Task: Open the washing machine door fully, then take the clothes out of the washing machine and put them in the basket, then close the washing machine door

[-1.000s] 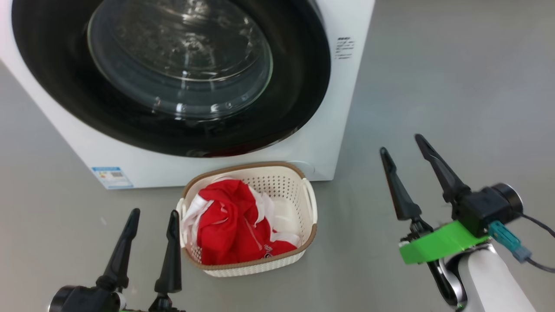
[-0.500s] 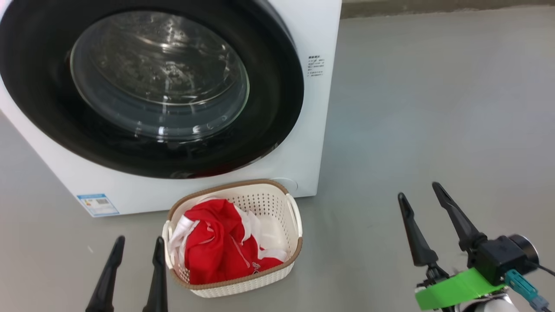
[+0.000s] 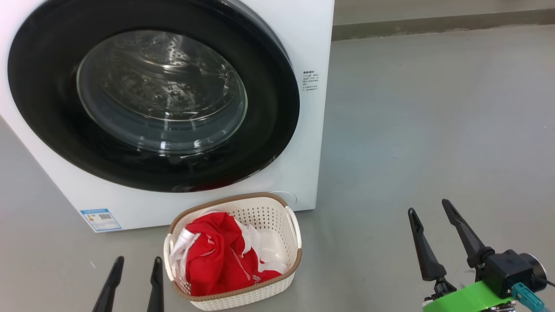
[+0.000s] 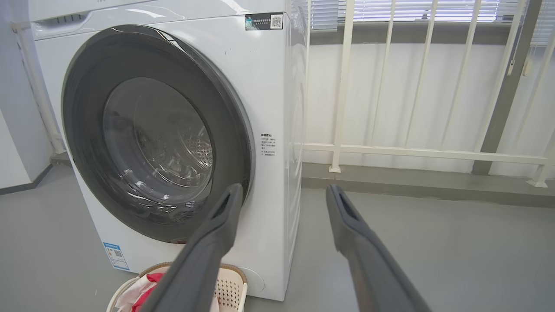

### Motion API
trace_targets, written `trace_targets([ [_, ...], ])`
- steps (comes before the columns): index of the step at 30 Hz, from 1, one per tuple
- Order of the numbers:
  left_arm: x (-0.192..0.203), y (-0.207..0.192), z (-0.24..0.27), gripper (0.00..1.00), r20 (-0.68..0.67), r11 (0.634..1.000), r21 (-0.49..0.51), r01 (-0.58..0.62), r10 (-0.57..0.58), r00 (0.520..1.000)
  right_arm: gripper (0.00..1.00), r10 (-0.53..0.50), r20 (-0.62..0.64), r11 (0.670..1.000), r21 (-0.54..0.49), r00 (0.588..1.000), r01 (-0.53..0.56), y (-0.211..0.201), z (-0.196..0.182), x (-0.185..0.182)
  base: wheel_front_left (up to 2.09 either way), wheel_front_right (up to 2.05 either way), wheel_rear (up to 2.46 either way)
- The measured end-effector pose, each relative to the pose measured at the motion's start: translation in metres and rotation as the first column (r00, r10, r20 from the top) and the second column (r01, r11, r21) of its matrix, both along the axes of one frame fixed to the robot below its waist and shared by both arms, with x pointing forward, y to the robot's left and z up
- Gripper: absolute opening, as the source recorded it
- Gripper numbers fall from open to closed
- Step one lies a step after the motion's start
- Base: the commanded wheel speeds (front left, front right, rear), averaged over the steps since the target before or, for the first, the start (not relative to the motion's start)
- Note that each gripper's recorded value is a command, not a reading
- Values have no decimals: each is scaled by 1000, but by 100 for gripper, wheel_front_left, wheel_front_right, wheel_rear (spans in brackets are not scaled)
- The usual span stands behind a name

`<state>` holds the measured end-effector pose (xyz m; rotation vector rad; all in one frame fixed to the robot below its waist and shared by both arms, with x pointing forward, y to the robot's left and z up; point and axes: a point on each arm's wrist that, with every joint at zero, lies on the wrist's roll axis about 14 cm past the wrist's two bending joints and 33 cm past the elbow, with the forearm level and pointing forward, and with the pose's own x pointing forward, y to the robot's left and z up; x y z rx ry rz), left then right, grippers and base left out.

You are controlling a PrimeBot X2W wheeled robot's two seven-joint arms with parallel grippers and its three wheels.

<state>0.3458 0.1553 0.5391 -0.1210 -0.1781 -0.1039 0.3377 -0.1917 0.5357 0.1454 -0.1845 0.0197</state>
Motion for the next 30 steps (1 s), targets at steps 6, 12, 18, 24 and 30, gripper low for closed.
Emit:
trace_targets([
  [6, -5, 4, -5, 100, -15, 1000, 1, -7, 7, 1000, 100, 0, -19, 1000, 3, 1000, 0, 1, -7, -5, 0, 0, 0],
  [12, -4, 4, -6, 100, -17, 1000, -2, -8, 8, 1000, 100, -2, -22, 1000, 6, 1000, 2, 0, -8, -6, 0, 0, 0],
  [18, -5, 5, -7, 100, -22, 1000, -16, -9, 9, 1000, 100, 1, -26, 1000, 7, 1000, -1, 1, -9, -5, 0, 0, 0],
  [24, -4, 5, -9, 0, -30, 1000, -31, -5, 4, 1000, 0, 9, -38, 1000, 13, 999, -8, 4, -13, -3, 0, 0, 0],
  [30, -7, 3, -35, 0, -117, 999, -44, -8, 3, 993, 0, 6, -141, 999, 42, 990, 0, 7, -46, -13, 0, 0, 0],
])
